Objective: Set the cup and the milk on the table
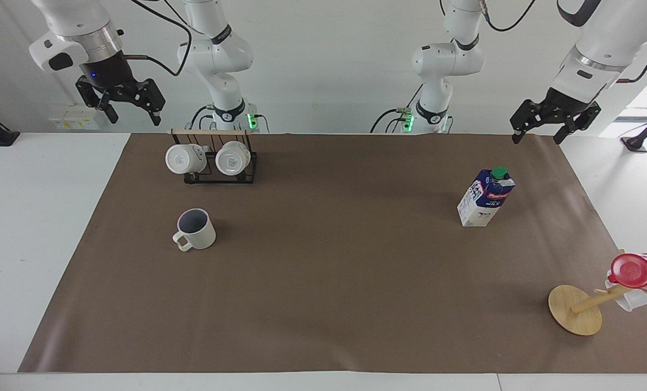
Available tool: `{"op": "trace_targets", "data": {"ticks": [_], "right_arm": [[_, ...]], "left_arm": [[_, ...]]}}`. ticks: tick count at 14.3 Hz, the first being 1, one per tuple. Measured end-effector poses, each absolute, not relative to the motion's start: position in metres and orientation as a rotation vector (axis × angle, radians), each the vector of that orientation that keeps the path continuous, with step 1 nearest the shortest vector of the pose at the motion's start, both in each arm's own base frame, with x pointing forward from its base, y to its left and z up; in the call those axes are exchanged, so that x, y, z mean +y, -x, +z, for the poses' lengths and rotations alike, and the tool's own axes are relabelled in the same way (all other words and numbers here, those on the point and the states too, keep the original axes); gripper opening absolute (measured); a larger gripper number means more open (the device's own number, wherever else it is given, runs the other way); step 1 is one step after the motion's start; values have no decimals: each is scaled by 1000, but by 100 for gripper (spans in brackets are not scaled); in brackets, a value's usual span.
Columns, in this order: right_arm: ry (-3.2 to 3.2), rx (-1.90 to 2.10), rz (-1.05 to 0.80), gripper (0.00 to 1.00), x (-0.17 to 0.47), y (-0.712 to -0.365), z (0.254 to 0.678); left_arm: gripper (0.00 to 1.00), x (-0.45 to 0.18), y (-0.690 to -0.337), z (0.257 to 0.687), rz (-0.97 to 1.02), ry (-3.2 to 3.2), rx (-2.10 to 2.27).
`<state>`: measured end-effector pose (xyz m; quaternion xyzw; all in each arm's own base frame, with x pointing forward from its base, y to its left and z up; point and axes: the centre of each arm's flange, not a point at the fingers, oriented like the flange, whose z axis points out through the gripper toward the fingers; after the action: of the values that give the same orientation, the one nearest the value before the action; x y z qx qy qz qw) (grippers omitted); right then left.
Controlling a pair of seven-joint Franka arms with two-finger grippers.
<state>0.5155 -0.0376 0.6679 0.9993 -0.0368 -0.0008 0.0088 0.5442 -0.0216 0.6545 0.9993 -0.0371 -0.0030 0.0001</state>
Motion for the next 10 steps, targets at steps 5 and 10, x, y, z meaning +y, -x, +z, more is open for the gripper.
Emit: {"op": "trace_targets", "data": {"ticks": [5,10], "right_arm": [[-3122,-115,-8,100,-38,-515,666],[-3124,-111,-51,100,-37,-515,649]], "left_arm": [[100,-22,-544,655,-9,-3139,-117],[100,-22,-544,655,-9,-3139,-117]]}}
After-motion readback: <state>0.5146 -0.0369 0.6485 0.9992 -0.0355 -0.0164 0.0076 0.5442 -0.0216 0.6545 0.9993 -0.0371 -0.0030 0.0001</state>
